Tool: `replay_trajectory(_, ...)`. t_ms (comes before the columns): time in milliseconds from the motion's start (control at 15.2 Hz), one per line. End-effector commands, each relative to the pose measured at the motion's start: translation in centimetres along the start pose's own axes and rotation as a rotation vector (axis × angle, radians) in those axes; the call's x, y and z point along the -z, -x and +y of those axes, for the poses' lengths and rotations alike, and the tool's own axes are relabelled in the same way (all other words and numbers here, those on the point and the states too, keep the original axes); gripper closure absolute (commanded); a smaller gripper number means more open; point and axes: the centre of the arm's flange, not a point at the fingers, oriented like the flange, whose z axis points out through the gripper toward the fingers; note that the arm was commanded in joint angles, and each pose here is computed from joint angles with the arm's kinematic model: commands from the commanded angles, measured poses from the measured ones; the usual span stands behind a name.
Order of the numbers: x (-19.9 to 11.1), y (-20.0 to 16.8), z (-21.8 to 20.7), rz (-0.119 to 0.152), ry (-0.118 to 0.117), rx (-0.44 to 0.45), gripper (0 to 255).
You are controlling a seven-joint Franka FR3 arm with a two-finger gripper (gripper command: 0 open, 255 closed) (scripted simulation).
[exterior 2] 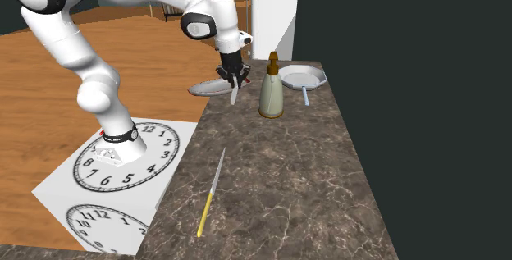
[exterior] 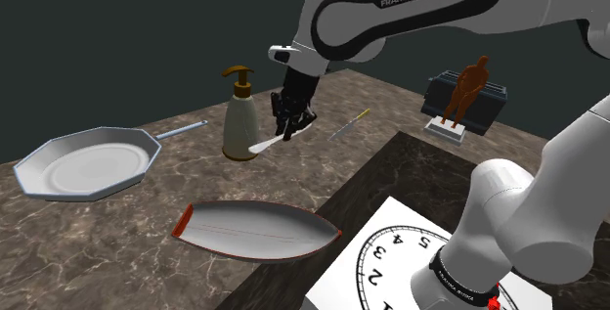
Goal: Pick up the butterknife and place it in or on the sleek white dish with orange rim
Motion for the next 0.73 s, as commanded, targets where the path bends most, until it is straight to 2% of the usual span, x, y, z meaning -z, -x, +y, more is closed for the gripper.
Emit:
replay_trajectory(0, -0.3, -2.1, -1.5, -0.001, 0.001, -0.002, 255)
replay_trajectory(660, -1.7, -12.7, -9.3, -0.001, 0.001, -0.002, 255)
